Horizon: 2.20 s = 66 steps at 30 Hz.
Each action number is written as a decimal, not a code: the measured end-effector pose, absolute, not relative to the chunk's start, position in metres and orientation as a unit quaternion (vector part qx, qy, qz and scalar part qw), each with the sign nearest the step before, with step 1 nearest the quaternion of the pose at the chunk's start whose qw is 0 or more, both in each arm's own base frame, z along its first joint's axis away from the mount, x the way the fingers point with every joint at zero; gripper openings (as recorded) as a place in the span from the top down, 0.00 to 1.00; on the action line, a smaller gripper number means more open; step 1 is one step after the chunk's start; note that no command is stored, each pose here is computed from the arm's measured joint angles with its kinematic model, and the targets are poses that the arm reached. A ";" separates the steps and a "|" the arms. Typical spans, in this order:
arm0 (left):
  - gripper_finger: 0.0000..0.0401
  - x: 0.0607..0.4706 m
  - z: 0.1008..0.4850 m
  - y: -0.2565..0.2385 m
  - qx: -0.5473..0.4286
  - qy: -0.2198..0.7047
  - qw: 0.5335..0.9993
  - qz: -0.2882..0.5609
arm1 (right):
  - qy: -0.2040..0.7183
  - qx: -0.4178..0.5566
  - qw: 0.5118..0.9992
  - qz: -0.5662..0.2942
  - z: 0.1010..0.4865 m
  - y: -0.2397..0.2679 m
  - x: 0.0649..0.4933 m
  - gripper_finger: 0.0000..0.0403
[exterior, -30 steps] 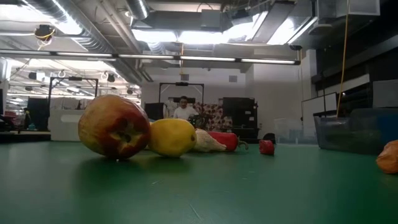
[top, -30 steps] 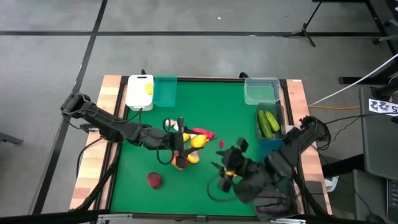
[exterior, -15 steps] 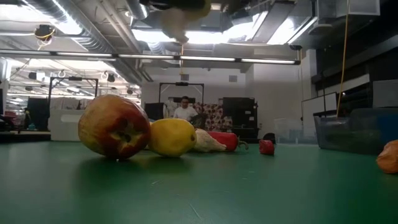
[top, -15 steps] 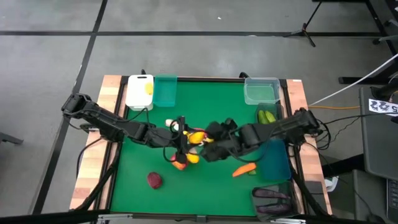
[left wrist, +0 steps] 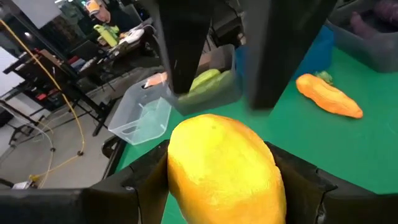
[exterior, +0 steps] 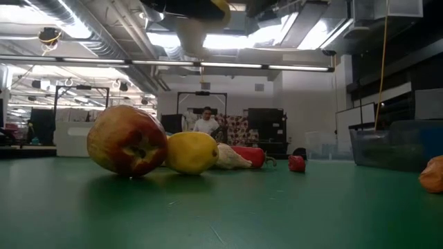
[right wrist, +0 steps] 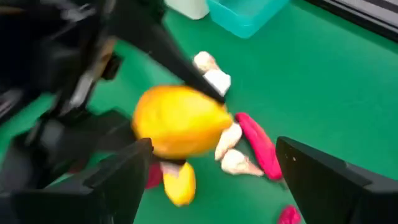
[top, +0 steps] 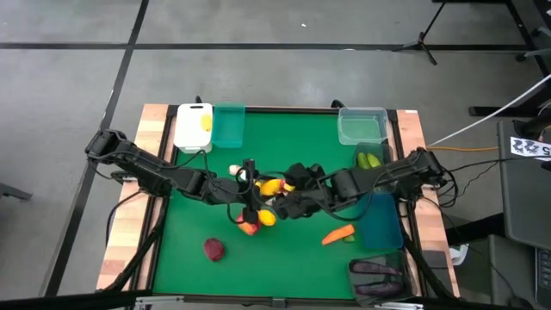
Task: Sort produce into baskets
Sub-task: Put the yellow lemon into the white bin
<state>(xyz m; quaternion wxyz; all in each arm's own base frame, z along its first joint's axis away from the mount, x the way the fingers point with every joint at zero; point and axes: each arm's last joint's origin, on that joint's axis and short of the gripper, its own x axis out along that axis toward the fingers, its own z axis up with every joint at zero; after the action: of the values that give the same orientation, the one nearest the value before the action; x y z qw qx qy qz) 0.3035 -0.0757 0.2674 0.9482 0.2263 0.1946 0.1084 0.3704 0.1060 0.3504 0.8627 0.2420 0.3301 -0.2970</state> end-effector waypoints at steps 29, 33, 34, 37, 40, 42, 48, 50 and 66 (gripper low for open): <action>0.44 0.304 0.275 -0.081 0.225 0.160 0.954 0.120 | 0.312 0.264 0.878 -0.249 0.346 0.093 0.389 0.21; 0.44 0.304 0.275 -0.081 0.225 0.157 0.954 0.122 | 0.314 0.264 0.878 -0.247 0.346 0.093 0.390 0.34; 0.44 0.304 0.275 -0.081 0.224 0.156 0.954 0.122 | 0.314 0.263 0.878 -0.247 0.346 0.093 0.389 0.37; 0.44 0.304 0.275 -0.082 0.224 0.155 0.954 0.122 | 0.313 0.261 0.879 -0.249 0.346 0.093 0.389 0.44; 0.44 0.304 0.275 -0.083 0.226 0.155 0.954 0.120 | 0.315 0.259 0.879 -0.247 0.345 0.093 0.389 0.46; 0.44 0.304 0.276 -0.084 0.225 0.154 0.955 0.120 | 0.316 0.258 0.880 -0.244 0.346 0.094 0.389 0.45; 0.44 0.303 0.274 -0.084 0.231 0.160 0.953 0.111 | 0.318 0.256 0.880 -0.242 0.345 0.094 0.389 0.45; 0.44 0.303 0.274 -0.084 0.239 0.161 0.952 0.104 | 0.321 0.256 0.880 -0.240 0.345 0.094 0.389 0.46; 0.19 0.301 0.268 -0.084 0.243 0.198 0.944 0.099 | 0.334 0.238 0.881 -0.235 0.342 0.094 0.389 0.45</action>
<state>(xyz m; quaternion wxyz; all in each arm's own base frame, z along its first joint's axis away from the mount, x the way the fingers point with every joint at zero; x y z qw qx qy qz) 0.3006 -0.0840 0.2684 0.9444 0.2430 0.1982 0.0986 0.3892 0.0939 0.3420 0.8811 0.2383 0.3345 -0.2346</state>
